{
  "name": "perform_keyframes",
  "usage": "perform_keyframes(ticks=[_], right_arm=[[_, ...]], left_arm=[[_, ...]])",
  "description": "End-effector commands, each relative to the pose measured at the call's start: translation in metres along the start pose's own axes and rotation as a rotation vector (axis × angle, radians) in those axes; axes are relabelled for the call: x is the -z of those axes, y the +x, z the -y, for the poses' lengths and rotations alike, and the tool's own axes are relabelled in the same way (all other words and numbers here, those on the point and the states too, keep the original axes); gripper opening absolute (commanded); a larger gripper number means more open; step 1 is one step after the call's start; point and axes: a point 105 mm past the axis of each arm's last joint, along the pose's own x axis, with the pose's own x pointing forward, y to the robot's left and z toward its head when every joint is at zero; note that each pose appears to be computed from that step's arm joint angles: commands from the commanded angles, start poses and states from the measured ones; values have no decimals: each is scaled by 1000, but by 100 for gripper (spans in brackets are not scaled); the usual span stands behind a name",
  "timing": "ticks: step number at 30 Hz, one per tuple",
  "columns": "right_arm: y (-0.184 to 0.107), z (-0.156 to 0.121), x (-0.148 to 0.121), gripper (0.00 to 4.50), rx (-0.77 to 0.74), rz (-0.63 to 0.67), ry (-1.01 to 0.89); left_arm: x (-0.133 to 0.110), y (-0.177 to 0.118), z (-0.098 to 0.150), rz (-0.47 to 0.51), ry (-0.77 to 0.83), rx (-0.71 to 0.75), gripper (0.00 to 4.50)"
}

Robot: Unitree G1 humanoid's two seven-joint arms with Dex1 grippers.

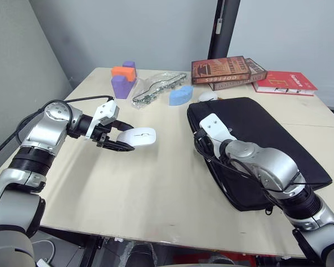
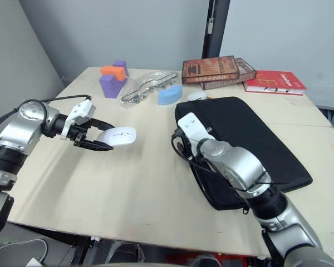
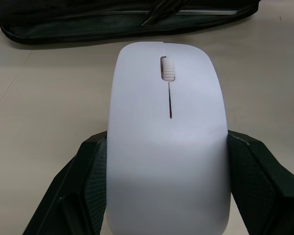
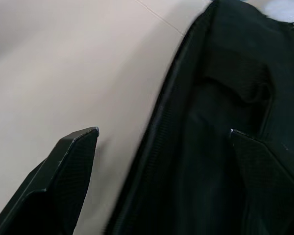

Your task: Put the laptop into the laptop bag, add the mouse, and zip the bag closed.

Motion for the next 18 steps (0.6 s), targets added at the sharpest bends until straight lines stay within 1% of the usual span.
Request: perform_keyframes(ticks=[1, 5, 8, 10, 15, 16, 17, 18], right_arm=[[1, 8, -2, 450, 79, 17, -82], [4, 14, 8, 450, 115, -13, -106], [5, 16, 14, 371, 127, -23, -91], [4, 16, 11, 302, 122, -3, -58], [2, 15, 12, 132, 109, -5, -89], [2, 15, 12, 108, 104, -3, -81], [2, 15, 11, 65, 104, 0, -80], [1, 16, 9, 31, 109, 4, -75]], left_arm=[[-8, -2, 6, 4, 29, 47, 285], [-9, 0, 9, 16, 31, 55, 285], [-11, 1, 10, 27, 35, 59, 285], [-13, 2, 10, 31, 37, 61, 285], [-16, 8, 10, 51, 44, 70, 285], [-18, 10, 10, 62, 45, 76, 285], [-20, 12, 10, 71, 48, 81, 285], [-21, 14, 11, 77, 51, 86, 285]])
